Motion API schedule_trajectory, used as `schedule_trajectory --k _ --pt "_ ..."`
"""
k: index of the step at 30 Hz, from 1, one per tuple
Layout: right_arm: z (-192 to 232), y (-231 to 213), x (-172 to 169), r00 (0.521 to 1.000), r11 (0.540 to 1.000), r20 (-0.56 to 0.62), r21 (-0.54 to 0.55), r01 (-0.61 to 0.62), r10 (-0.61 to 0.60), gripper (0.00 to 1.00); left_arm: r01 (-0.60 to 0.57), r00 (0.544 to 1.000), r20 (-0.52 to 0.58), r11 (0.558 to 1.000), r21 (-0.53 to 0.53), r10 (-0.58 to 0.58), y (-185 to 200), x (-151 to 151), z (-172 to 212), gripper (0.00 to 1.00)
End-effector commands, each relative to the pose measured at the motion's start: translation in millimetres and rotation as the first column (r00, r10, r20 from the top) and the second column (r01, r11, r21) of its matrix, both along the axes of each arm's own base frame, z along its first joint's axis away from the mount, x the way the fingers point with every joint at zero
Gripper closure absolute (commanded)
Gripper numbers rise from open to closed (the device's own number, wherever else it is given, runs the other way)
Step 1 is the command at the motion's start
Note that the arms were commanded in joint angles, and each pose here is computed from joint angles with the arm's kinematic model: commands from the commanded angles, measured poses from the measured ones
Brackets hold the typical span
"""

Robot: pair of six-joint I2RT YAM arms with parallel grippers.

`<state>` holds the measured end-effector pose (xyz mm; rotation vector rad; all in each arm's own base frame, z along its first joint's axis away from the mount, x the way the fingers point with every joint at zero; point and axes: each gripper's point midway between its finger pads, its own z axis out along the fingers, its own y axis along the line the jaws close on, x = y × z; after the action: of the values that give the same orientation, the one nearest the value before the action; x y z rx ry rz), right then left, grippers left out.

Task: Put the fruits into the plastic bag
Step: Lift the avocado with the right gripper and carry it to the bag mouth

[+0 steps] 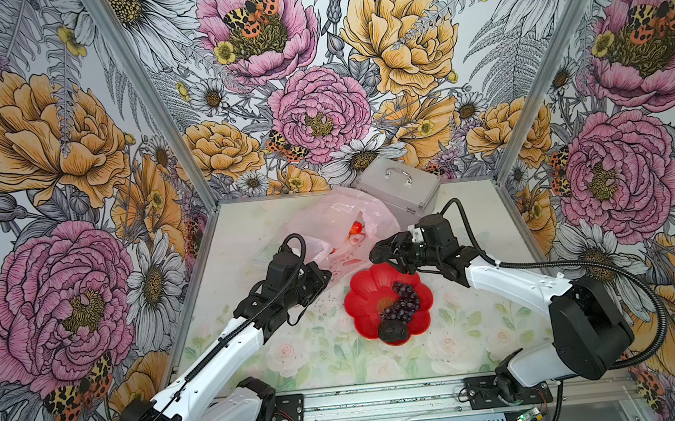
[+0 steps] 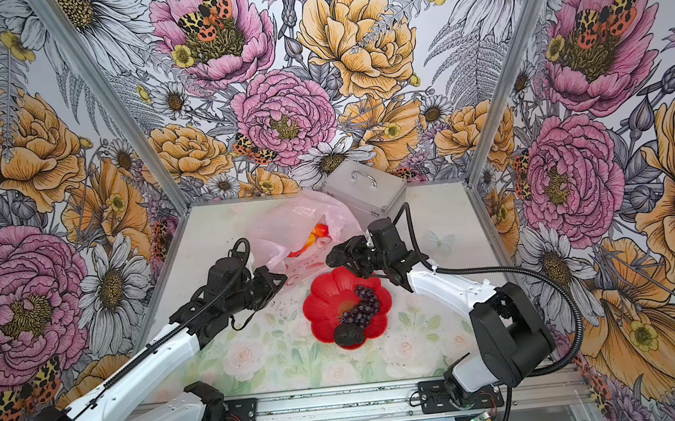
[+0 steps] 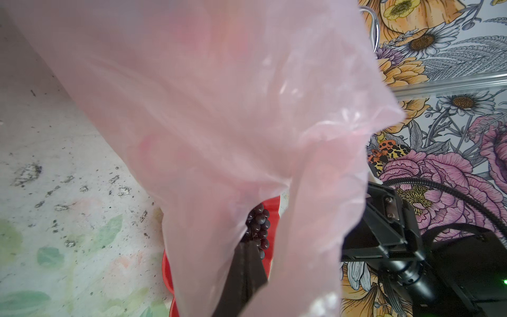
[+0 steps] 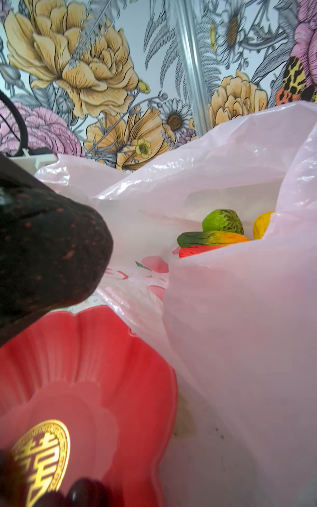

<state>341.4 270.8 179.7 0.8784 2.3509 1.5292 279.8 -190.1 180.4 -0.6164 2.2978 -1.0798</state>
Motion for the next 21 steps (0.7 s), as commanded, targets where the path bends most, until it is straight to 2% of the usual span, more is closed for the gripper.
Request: schedule_trajectory --k 1,6,21 --pt "31.8 12.2 14.8 0.999 0.989 0.035 0.147 0.029 -0.034 0.52 0.023 0.998 0.052 1.0 -0.014 -0.022 -8.0 5.9 17.9 1.0" --pt "27.7 18.4 26.1 0.999 0.984 0.013 0.174 0.046 -0.049 0.52 0.029 0.998 0.054 1.0 -0.012 -0.028 -11.5 6.8 19.3 1.0" --pt "7.2 58.4 57.7 1.0 0.981 -0.022 0.194 -0.009 0.014 0.52 0.062 0.997 0.05 0.998 0.002 -0.062 -27.1 8.6 19.8 1.0"
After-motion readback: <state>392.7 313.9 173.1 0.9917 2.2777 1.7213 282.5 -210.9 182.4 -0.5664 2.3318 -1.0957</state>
